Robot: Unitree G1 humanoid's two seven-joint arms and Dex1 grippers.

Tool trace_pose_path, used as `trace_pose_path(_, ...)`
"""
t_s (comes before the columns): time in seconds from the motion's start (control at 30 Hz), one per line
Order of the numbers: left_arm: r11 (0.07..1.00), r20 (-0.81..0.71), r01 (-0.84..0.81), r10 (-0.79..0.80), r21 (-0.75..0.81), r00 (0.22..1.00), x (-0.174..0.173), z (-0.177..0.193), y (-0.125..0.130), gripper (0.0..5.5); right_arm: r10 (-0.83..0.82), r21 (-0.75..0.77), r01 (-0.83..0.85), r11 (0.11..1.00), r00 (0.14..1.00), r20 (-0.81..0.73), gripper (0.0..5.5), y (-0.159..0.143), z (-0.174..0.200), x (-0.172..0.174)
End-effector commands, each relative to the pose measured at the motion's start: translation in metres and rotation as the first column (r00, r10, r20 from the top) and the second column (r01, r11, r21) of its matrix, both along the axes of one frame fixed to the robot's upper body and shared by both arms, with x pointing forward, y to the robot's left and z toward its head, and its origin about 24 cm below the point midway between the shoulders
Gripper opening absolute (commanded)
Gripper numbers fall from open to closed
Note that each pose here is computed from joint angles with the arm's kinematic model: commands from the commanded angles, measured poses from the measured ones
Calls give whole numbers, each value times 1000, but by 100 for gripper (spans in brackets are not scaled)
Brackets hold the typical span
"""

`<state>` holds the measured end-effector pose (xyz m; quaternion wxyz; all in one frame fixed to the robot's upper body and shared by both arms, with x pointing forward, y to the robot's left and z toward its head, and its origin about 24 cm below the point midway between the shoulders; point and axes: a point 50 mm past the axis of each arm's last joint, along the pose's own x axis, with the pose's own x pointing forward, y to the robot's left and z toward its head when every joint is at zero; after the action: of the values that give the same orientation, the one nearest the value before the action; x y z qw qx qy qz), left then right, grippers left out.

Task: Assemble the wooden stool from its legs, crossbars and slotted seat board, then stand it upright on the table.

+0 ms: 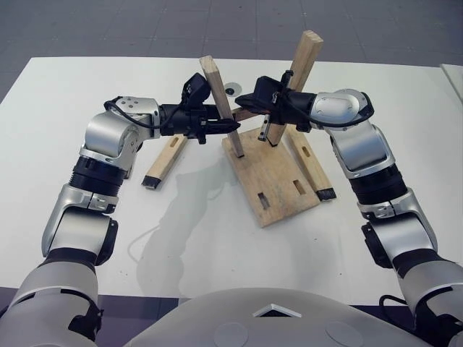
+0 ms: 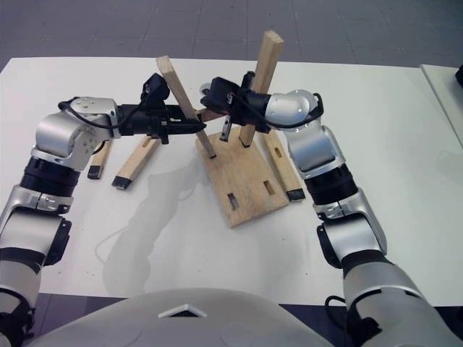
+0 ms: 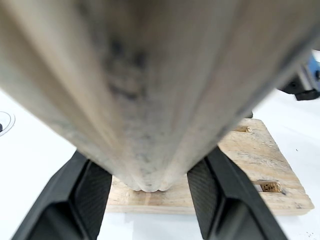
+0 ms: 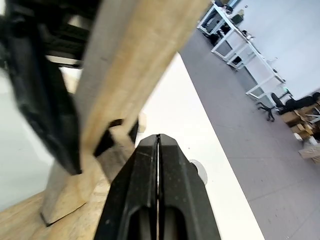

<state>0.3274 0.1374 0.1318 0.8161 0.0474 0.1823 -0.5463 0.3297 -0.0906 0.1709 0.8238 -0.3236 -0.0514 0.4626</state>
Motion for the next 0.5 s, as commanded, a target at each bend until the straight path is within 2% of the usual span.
trace_pose_path(0.03,942,-297,-35,140,334,944,-31,-87,23,204,-65,125,33,992,963,263,0,1,61,1)
trace_pose_path(0.1,937,-277,-39,142,346,950,-28,-85,23,204,-43,58,32,998,981,188,0,2,42,3)
trace_pose_path(0.17,933,-275,-38,143,357,951,-28,-88,23,204,-12,-36,12,999,1000,-20,0,1,-3,4)
trace_pose_path(0.23,934,-279,-34,141,356,950,-30,-90,22,204,-8,-146,-24,989,977,-213,0,-6,-49,-1)
trace_pose_path(0.3,935,-282,-31,138,354,949,-31,-90,21,204,-15,-211,-49,976,957,-291,0,-12,-71,-7)
trace_pose_path(0.4,929,-284,-21,135,369,949,-30,-92,23,204,-22,-127,-2,992,982,-185,0,-6,-47,-3)
trace_pose_path(0.5,927,-289,-30,147,374,946,-31,-96,25,204,-85,157,77,985,995,46,0,-7,20,0)
